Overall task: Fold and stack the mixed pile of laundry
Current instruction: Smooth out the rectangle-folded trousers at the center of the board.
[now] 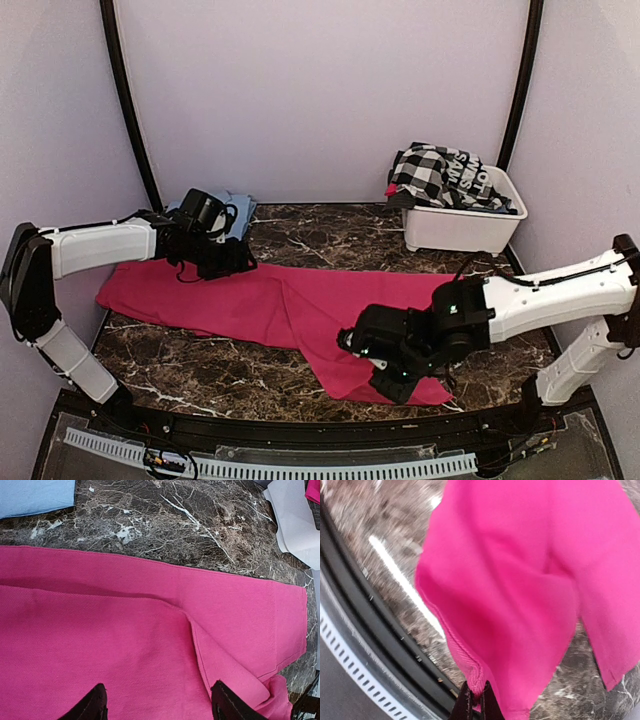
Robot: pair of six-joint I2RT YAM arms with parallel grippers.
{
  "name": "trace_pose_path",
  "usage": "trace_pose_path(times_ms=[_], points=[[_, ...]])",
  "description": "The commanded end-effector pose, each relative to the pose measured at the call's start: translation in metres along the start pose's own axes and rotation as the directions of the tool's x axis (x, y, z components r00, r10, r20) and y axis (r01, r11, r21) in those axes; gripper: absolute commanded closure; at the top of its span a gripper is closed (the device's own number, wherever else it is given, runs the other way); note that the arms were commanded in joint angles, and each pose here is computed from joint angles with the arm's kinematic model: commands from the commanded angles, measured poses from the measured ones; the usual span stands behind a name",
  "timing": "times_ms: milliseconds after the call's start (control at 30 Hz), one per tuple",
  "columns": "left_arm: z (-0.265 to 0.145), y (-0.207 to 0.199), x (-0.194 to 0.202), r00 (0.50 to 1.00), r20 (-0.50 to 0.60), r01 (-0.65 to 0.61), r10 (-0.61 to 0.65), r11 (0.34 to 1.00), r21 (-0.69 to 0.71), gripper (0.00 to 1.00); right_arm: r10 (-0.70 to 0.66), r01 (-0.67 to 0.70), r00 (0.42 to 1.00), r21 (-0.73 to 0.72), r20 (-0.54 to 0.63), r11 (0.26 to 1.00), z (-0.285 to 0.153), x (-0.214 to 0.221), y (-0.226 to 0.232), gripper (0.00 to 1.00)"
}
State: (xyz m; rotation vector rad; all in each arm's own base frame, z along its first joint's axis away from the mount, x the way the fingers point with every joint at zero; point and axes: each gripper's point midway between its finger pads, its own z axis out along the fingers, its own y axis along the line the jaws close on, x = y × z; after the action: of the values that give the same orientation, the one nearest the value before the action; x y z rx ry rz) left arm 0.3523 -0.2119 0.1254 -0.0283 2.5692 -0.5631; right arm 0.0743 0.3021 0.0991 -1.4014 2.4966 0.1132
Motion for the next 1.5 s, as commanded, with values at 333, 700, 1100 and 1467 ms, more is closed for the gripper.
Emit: trace_pose_path(times_ms=[333,700,1100,1467], points=[[-0.005,0.025,-0.031,0.998,0.054,0.034,-0.032,0.999,-0.033,0.29,0.521,-0.622,0.776,0.293,0.357,0.726,-0.077,-0.016,-0.250,1.00],[-0.002,0.031,-0.047,0.994,0.053,-0.092,0.095,0.994,-0.055,0.27,0.627,-0.706,0.708,0.327,0.325,0.628,-0.031,0.012,-0.328,1.00],[0.002,0.029,-0.066,0.954,0.094,-0.276,0.284,0.957,-0.093,0.27,0.706,-0.716,0.679,0.395,0.202,0.576,0.029,0.049,-0.362,1.00],[0.026,0.030,-0.050,0.868,-0.131,-0.487,0.479,0.873,-0.037,0.27,0.732,-0.756,0.645,0.325,0.221,0.568,0.054,0.045,-0.393,1.00]])
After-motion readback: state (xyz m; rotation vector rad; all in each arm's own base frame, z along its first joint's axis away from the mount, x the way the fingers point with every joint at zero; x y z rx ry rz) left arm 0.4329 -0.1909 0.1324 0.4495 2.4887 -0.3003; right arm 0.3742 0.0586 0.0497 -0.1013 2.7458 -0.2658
